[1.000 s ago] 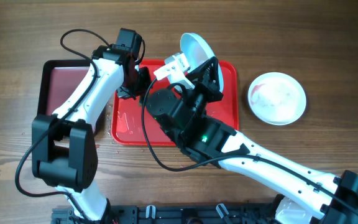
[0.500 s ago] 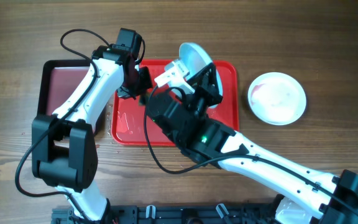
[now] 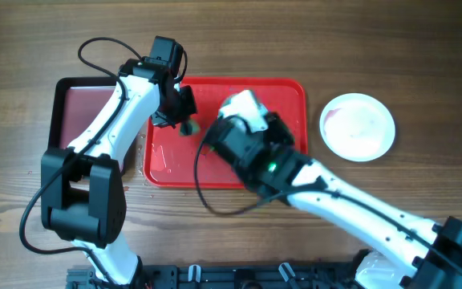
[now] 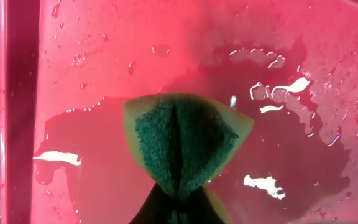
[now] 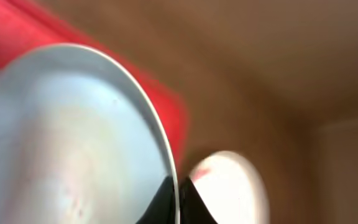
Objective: Clean dirty plates on tray and stack at the side
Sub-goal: 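Lift the plate with the right gripper and stack it on the right plates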
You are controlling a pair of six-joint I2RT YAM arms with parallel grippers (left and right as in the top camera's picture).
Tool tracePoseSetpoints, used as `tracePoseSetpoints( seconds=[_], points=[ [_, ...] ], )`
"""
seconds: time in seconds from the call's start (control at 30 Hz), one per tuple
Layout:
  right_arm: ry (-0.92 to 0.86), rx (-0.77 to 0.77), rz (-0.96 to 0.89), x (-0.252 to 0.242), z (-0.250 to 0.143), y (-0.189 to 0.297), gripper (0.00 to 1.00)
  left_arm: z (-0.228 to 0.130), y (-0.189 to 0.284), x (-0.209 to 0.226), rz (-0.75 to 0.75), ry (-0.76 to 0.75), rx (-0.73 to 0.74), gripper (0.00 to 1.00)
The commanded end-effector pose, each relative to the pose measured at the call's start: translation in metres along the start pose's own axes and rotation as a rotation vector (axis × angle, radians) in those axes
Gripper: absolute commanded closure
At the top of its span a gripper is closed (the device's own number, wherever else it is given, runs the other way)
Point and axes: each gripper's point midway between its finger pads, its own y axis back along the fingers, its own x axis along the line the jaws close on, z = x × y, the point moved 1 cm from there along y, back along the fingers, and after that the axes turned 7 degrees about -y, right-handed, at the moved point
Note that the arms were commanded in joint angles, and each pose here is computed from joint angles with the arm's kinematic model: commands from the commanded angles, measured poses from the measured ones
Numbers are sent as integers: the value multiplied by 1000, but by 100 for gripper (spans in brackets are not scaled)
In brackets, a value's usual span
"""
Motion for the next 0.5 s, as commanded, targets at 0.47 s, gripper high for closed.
tracePoseSetpoints(
  seconds=[0.47],
  points=[
    [-1120, 557, 27, -241, -171, -108, 96, 0, -2, -1, -7, 4, 6, 96]
  ],
)
